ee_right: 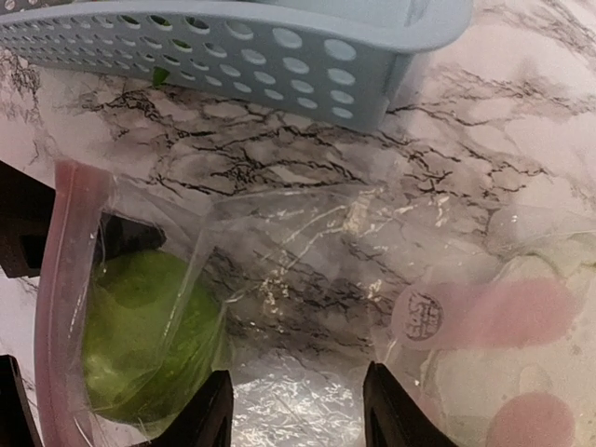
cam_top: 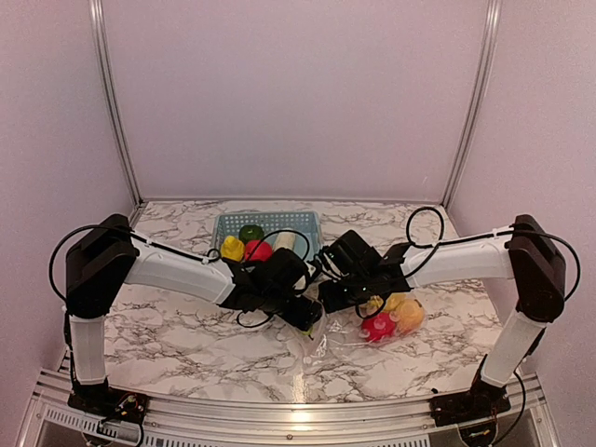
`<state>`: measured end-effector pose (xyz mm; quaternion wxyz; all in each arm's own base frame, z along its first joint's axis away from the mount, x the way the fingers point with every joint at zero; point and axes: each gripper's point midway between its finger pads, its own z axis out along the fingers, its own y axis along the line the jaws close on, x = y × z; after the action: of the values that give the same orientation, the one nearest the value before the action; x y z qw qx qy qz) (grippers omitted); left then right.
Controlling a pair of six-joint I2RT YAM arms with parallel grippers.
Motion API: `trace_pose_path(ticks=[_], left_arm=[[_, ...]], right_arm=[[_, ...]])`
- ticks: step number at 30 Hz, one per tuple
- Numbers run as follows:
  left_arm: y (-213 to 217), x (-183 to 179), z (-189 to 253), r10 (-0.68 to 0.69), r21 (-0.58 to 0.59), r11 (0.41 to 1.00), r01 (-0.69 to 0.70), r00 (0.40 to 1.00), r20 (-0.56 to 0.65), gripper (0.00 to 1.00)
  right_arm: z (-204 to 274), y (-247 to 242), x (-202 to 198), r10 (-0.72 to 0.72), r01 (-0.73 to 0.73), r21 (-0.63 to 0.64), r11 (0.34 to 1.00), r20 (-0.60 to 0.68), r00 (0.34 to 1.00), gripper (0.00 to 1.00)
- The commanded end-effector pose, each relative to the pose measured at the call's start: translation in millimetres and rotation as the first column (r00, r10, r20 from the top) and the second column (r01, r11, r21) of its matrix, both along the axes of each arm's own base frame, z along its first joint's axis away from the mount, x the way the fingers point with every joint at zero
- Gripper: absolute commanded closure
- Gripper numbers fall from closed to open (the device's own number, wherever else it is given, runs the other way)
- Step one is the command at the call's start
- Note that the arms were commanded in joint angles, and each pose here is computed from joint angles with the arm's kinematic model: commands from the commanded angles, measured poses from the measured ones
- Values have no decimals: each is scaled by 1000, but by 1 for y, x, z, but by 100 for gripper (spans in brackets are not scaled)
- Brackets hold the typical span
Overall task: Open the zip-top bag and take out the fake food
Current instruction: Pick up the fake fruit from the zipper food storage bag.
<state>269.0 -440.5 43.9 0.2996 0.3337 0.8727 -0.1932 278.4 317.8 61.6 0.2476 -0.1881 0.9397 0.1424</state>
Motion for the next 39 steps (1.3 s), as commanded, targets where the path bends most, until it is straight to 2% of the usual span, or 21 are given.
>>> trace_pose_path(ticks=[1,9,13,19,29,39], left_arm=[[3,1,-9,20,34,999,-20,1000,-5,16],[5,-3,3,3,16,1000,-3,1000,-6,42],[9,-6,18,-1,-7,1000,1,1000,9,48],[19,-9,46,2,-36,999,0,999,42,50],[44,-18,52,34,-16,999,-33,998,43,50],[76,-13,75,114,-4,993,-114,987,110,50]], right_arm=[[2,10,-2,13,-13,19,1000,-4,1000,54],[4,3,1,-23,23,7,1000,8,1000,50],[4,-1,3,-39,39,1,999,9,999,50],[8,-3,6,-49,49,15,999,15,999,49],[14,-2,7,-51,51,33,998,21,998,49],[33,-4,9,-61,58,54,997,52,997,49]])
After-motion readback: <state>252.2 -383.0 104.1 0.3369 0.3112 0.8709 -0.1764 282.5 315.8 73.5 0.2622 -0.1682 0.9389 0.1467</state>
